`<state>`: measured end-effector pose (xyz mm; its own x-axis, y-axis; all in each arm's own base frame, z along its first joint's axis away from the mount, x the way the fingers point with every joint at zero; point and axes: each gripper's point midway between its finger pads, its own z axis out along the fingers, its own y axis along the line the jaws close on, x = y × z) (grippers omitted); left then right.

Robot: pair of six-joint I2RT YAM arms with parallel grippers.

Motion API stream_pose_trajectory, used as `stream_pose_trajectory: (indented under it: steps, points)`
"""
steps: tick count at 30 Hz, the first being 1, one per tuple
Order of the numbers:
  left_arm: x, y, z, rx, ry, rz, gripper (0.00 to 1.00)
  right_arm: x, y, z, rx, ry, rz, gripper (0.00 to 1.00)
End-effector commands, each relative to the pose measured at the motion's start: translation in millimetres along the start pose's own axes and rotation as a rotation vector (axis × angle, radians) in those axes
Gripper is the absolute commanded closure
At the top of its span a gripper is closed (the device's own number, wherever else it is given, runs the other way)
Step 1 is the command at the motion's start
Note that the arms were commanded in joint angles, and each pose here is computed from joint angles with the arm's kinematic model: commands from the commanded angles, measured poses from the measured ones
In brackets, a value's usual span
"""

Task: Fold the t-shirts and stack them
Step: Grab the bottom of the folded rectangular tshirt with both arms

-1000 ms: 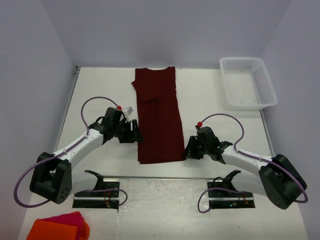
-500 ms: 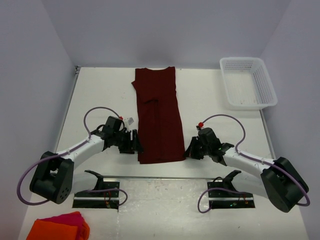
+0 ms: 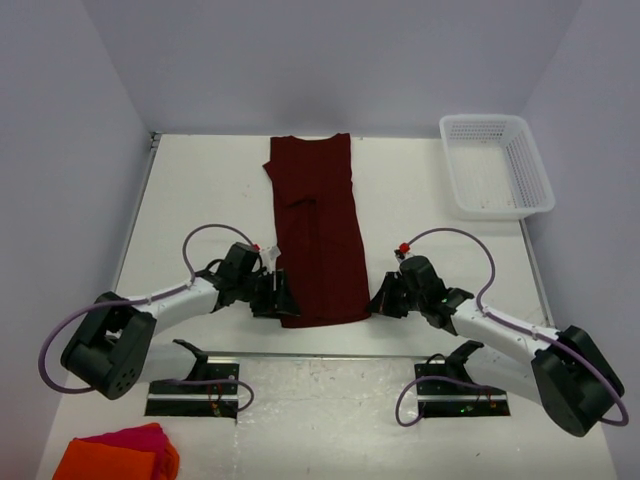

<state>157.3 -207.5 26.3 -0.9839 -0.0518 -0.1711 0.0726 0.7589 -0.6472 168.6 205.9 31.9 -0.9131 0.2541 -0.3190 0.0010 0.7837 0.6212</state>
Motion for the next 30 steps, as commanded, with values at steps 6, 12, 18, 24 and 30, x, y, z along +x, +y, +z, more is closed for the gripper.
stream_pose_trajectory:
  steps: [6, 12, 18, 24, 30]
  points:
    - [14.5, 18.9, 13.9, -0.048, 0.012, -0.052, 0.44, 3.0, 0.1, -4.1, -0.009, -0.007, -0.002, 1.00]
    - [21.2, 19.7, 9.4, -0.044, 0.012, -0.065, 0.54, 3.9, -0.1, -2.7, -0.013, -0.002, 0.001, 1.00]
    - [23.8, 25.3, 2.7, -0.086, -0.002, -0.083, 0.53, 4.2, 1.1, -2.9, -0.018, 0.000, 0.001, 1.00]
    - [26.4, 38.6, 0.8, -0.152, -0.016, -0.103, 0.51, 4.1, 1.9, -4.2, -0.020, 0.000, -0.006, 1.00]
    - [28.6, 57.2, -2.8, -0.247, -0.033, -0.109, 0.50, 2.5, 2.8, -7.6, -0.018, -0.007, -0.017, 1.00]
